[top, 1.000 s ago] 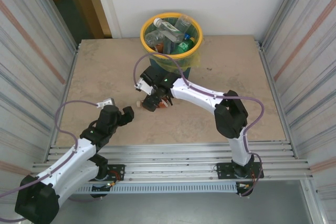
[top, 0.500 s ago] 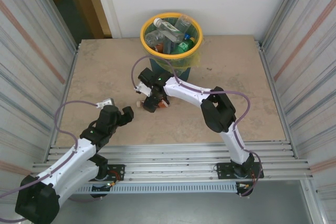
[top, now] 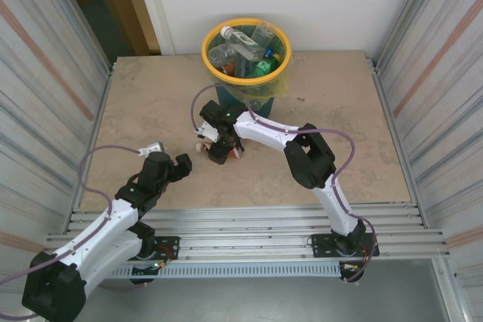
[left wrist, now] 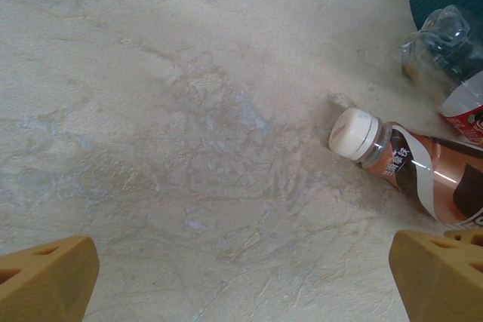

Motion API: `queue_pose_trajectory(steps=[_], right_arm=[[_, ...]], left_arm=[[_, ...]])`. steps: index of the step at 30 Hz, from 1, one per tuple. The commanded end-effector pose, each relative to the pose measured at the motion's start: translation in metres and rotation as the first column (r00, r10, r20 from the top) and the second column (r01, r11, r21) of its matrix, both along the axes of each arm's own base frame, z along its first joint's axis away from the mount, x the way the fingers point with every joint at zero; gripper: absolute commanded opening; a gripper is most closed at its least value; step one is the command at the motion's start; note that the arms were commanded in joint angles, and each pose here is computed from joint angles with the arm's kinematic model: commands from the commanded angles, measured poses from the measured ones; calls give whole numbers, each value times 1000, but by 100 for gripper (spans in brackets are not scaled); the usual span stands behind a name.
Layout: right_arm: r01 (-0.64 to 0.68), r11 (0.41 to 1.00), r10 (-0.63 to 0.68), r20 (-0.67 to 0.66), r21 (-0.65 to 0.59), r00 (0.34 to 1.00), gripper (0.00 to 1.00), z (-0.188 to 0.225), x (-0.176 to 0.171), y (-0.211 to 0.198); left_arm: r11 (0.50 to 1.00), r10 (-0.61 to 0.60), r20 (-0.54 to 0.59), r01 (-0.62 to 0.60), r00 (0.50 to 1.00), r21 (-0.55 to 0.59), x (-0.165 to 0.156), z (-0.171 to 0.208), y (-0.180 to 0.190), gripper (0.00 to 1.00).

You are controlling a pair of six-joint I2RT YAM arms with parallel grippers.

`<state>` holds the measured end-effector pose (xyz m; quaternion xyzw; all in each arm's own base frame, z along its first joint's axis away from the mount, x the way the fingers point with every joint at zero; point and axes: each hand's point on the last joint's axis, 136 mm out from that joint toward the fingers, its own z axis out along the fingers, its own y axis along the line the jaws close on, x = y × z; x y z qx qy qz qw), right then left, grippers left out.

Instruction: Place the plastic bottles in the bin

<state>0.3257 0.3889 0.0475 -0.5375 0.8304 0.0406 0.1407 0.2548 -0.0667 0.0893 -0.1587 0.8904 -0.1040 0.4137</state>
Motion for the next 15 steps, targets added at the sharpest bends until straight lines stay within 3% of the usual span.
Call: queue_pose_trajectory(steps=[1,15], right_arm=[[-39,999,38,-48,-26,998,77,-11,-13,1],[-88,994,78,-126,-72,989,67,-38,-44,3]], left_arm=[[1000,27,-4,-27,1000,-4,-1,-3,5,99],[1000,25,-6,-25,1000,-7,-1,-4,4,99]])
